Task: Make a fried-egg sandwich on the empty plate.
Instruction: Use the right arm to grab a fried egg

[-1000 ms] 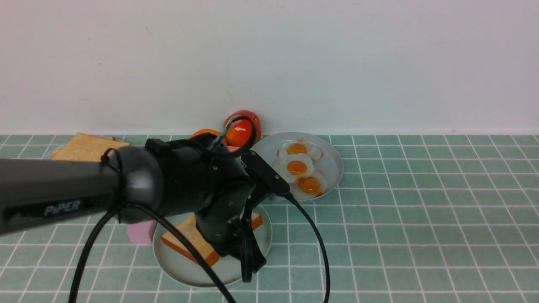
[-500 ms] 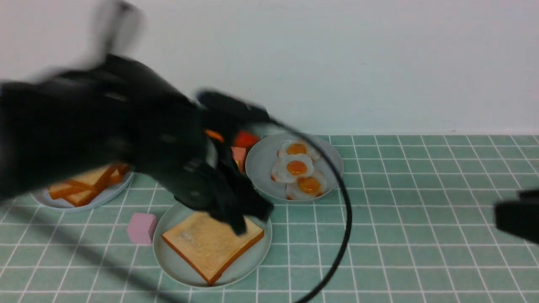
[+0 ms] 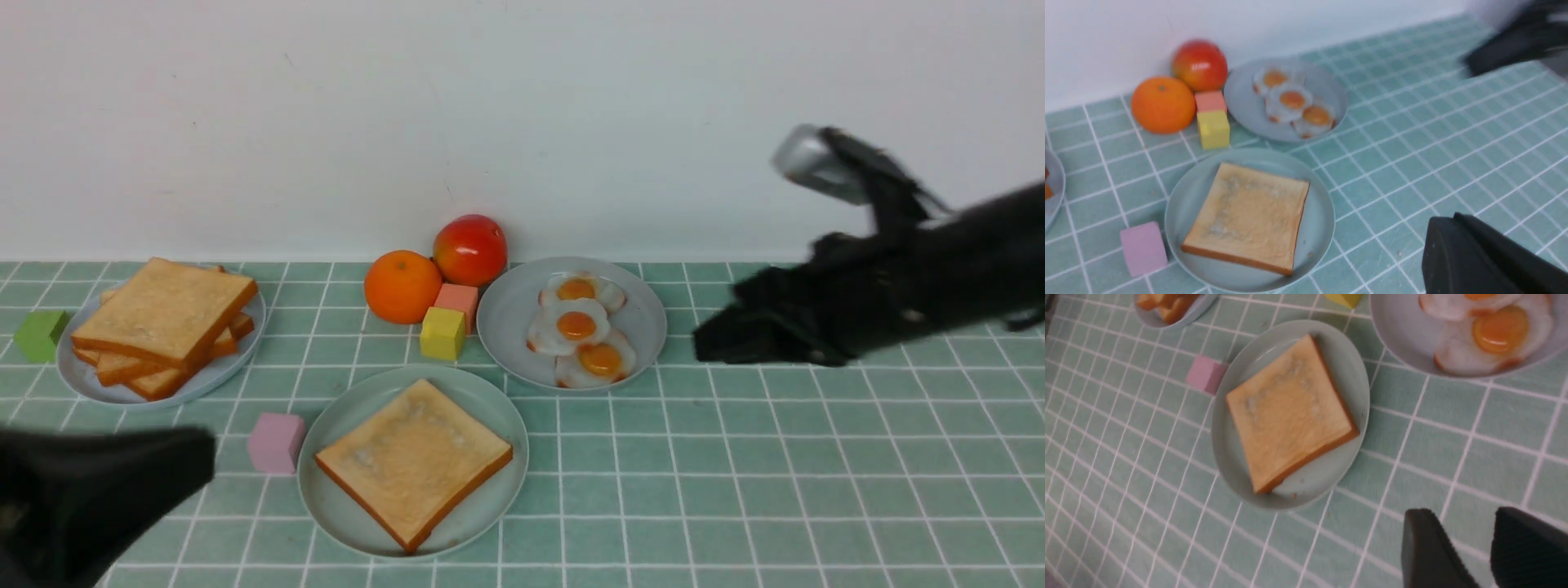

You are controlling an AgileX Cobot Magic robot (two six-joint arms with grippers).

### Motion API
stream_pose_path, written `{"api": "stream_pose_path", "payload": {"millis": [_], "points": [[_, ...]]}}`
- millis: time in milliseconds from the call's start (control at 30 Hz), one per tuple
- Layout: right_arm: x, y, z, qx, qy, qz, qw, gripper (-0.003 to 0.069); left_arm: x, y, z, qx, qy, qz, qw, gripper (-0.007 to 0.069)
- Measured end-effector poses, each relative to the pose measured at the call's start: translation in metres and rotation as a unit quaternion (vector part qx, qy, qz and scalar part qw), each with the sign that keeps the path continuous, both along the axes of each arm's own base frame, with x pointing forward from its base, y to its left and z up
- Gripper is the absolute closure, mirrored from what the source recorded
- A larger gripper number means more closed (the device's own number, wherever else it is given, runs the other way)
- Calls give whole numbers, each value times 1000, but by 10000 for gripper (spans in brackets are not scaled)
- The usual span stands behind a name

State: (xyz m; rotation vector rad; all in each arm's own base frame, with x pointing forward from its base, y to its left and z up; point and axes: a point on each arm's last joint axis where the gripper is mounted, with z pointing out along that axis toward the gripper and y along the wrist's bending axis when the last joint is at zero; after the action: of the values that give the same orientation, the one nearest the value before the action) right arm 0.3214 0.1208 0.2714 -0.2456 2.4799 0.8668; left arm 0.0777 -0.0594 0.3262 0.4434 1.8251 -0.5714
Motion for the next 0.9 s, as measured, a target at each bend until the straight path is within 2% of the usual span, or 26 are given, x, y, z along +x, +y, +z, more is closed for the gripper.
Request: {"api": "stream_pose_path", "payload": {"millis": [200, 433, 733, 900], "points": [[72, 18, -47, 5, 40, 2, 999, 351, -17, 13, -12, -51, -51, -1, 997, 638], [136, 34, -83, 14, 42, 8, 999, 343, -11, 8, -10, -65, -53, -1, 996, 638], [161, 30, -95, 0, 28, -19, 999, 343, -7, 4, -12, -69, -45, 0, 997, 638], [167, 30, -115, -2, 33, -35, 999, 343, -7, 4, -12, -70, -44, 0, 997, 638]]}}
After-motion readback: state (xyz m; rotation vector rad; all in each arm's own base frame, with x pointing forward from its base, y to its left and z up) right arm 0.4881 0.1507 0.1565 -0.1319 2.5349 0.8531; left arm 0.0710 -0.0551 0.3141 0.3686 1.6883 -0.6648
